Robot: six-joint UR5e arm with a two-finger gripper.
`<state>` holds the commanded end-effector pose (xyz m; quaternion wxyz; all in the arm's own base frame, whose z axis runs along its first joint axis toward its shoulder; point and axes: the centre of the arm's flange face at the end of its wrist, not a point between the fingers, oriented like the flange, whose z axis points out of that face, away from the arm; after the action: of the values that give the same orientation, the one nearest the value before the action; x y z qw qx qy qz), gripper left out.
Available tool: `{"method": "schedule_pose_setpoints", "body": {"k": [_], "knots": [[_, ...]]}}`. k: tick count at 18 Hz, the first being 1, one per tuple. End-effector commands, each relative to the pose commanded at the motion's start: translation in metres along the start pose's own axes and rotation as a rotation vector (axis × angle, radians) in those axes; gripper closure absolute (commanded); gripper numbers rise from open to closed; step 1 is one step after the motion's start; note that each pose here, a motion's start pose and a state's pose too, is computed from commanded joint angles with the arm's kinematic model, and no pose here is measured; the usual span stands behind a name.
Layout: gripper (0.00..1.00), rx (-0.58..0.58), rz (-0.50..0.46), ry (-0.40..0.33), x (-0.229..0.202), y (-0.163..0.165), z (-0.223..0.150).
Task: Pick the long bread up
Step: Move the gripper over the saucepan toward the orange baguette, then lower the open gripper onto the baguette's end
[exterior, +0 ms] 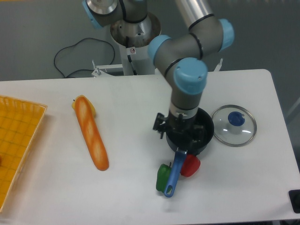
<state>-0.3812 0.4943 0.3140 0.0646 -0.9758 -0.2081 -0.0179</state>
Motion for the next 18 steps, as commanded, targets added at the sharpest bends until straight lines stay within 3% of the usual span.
{"method": "schedule_pose_setpoints", "body": {"k": [7,11,18], "knots": [[0.0,-0.133,-0.046,-0.1,0.076,0.0,0.019],[0.0,-0.138,-0.039,-0.085,0.121,-0.006,0.031],[0.0,-0.123,-0.132,-0.063,0.165,-0.011,0.037]]}}
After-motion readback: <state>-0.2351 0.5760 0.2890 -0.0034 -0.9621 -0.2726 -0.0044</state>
